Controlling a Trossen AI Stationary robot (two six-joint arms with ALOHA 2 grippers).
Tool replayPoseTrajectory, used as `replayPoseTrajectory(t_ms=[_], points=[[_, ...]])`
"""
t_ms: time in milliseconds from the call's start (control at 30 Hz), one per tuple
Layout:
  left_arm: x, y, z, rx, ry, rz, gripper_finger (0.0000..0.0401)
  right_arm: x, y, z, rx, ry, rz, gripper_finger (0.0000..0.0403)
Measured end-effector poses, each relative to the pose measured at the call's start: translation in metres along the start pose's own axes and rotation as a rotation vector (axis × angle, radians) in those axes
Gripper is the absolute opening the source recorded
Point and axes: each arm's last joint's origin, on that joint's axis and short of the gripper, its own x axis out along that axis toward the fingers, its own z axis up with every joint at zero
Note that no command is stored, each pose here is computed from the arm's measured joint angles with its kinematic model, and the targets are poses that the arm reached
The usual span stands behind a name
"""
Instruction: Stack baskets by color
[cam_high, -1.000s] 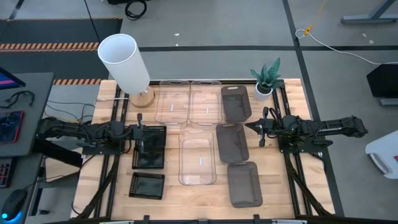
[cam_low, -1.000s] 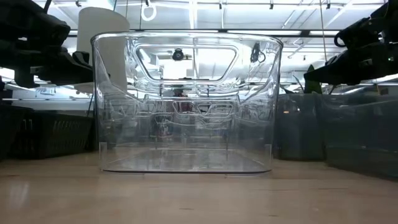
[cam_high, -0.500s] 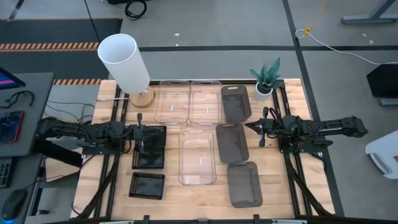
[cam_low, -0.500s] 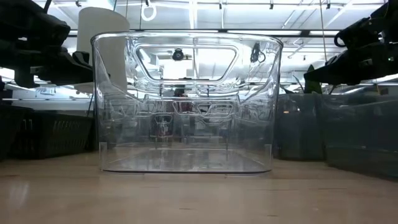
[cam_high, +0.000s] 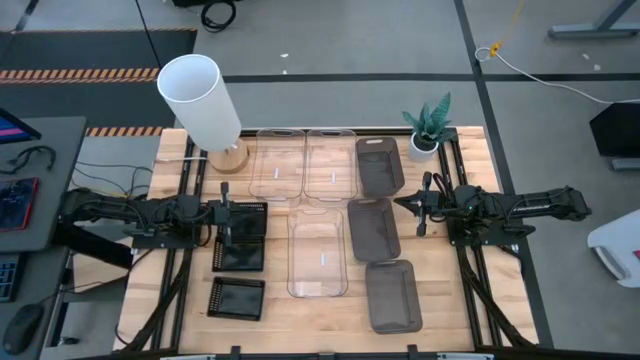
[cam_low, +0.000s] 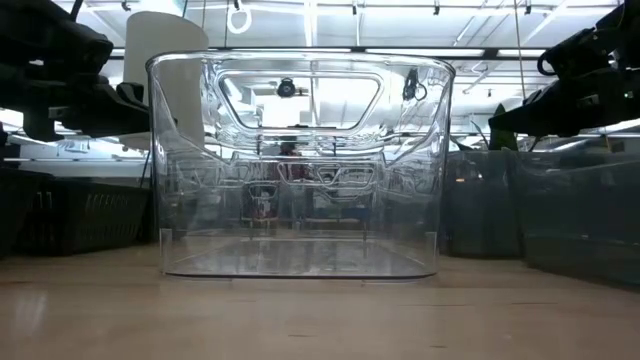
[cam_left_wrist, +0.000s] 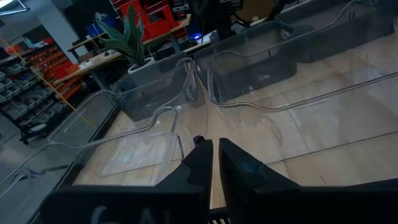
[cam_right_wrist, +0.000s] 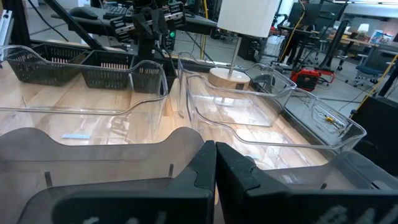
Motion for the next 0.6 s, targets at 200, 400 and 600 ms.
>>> replayPoseTrajectory(t_ms=[200, 400, 600], points=[[0.000, 0.000, 0.000, 0.000, 0.000, 0.000, 0.0028, 0.000, -0.001, 0.005, 0.018, -0.049, -0.008, 0.0014], [0.000, 0.000, 0.000, 0.000, 0.000, 0.000, 0.0034, -0.004, -0.008, 0.026, 0.464, -0.281, -0.076, 0.0014], [0.000, 0.000, 0.000, 0.000, 0.000, 0.000, 0.0032, -0.005, -0.016, 0.031, 0.975, -0.382, -0.108, 0.0014]])
